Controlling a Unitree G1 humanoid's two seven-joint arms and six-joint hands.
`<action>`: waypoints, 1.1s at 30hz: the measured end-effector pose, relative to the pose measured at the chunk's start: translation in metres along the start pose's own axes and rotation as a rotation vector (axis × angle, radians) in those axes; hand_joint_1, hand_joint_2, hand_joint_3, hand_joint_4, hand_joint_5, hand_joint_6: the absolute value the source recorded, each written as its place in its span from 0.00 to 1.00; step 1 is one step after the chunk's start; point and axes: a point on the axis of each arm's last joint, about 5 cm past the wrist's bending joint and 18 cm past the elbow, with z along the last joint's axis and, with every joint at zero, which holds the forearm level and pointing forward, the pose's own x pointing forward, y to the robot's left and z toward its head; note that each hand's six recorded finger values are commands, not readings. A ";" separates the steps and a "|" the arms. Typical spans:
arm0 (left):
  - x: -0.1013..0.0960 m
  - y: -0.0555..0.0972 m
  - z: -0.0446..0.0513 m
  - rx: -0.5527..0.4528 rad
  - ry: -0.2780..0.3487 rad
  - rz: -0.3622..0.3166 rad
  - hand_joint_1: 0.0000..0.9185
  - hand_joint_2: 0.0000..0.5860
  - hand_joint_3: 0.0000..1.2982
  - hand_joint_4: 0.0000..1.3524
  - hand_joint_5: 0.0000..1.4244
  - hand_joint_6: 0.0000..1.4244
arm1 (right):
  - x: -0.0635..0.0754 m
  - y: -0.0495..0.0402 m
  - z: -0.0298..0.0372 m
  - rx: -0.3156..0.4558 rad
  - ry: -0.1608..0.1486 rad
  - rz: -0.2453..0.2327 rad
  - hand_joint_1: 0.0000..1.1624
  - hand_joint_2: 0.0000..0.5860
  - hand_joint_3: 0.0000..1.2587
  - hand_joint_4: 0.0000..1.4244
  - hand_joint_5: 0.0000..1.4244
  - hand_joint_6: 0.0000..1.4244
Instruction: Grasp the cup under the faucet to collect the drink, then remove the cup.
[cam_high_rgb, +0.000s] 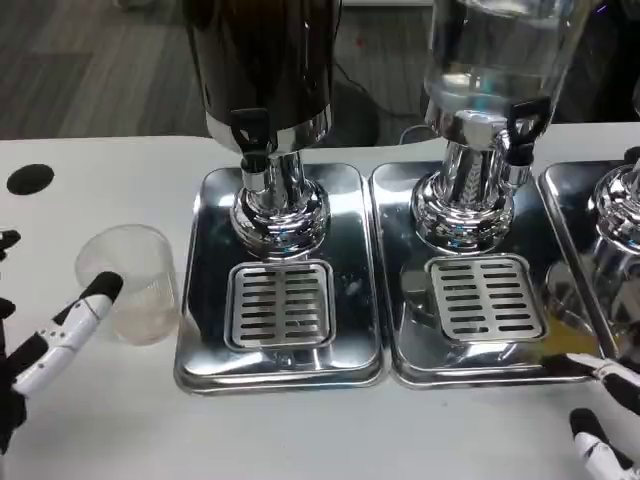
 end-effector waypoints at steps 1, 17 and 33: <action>0.002 -0.001 0.0007 0.005 0.002 -0.003 0.11 0.07 0.16 0.15 0.34 0.45 | -0.002 0.0003 0.0000 0.005 0.001 0.002 0.36 0.83 0.22 0.13 0.08 0.00; 0.033 -0.021 0.0187 0.127 0.013 -0.041 0.11 0.06 0.16 0.15 0.37 0.51 | -0.013 0.0000 0.0014 0.065 -0.029 0.027 0.36 0.83 0.23 0.13 0.08 0.00; 0.049 -0.040 0.0363 0.241 -0.043 -0.098 0.30 0.10 0.15 0.17 0.41 0.56 | -0.021 -0.0003 -0.0058 0.117 -0.026 0.028 0.35 0.83 0.23 0.14 0.08 0.00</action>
